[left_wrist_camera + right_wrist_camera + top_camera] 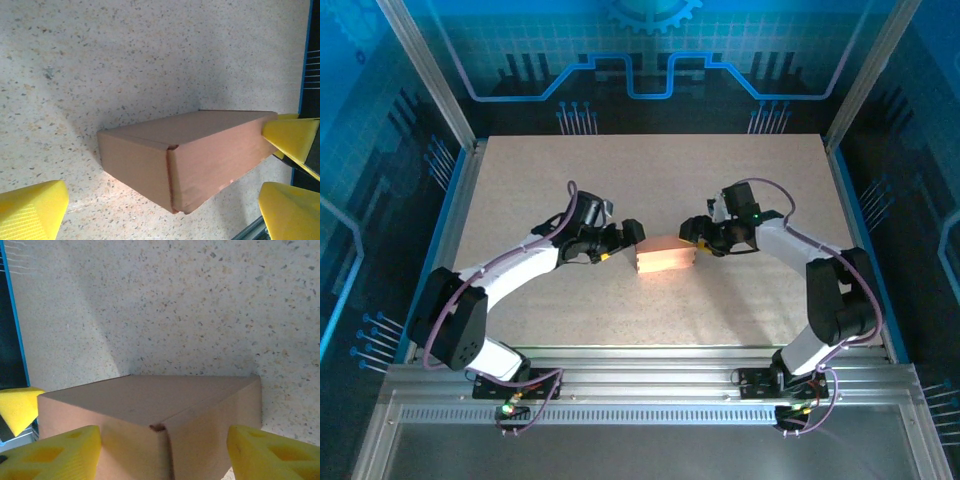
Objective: Fold the paper box
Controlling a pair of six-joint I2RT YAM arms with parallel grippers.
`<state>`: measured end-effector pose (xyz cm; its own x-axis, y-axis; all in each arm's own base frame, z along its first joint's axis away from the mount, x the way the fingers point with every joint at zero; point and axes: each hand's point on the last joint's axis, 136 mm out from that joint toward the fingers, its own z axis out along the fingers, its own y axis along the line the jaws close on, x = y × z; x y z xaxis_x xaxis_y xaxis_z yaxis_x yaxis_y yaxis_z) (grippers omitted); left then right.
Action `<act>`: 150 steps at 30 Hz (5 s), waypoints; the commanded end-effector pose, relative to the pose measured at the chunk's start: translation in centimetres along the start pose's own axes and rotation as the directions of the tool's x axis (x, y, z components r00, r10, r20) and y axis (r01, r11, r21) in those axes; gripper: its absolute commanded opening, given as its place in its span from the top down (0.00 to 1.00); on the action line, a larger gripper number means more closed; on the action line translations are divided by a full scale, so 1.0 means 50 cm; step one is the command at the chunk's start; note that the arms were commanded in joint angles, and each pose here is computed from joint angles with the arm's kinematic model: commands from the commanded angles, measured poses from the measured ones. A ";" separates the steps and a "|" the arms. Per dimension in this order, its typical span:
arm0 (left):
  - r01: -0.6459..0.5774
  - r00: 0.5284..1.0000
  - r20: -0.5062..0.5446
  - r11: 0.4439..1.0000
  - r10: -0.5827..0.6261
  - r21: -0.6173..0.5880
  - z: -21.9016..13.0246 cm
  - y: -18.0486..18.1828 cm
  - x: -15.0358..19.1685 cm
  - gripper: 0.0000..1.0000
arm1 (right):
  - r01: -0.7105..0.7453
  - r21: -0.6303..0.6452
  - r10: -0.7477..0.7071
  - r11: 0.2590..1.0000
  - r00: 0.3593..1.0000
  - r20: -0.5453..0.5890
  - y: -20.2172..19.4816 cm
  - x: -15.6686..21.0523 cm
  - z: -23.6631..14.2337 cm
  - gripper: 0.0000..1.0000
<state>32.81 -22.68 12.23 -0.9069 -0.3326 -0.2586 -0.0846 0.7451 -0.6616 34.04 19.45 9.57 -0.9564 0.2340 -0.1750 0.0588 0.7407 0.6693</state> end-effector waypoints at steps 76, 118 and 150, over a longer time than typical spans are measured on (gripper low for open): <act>0.038 0.991 0.134 0.992 -0.021 -0.121 -0.117 0.143 -0.045 0.01 | 0.949 -0.259 -0.933 0.178 0.079 -0.350 0.091 0.027 0.021 0.56; 0.059 0.985 0.165 0.995 -0.045 -0.082 -0.120 0.142 -0.051 0.01 | 0.859 0.486 -0.840 -0.162 0.138 -0.524 0.030 -0.118 0.027 0.27; -0.377 0.544 0.540 0.762 0.643 -0.527 -0.250 0.223 -0.193 0.01 | 0.238 0.671 -0.674 0.702 0.526 0.519 -0.228 -0.171 -0.310 0.00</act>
<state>34.80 -6.19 16.32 -0.4235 -0.0880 -0.9016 0.1130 0.9824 -0.1489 35.77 0.84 13.33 -0.5274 0.0062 -0.8496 -0.0335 0.9990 0.0280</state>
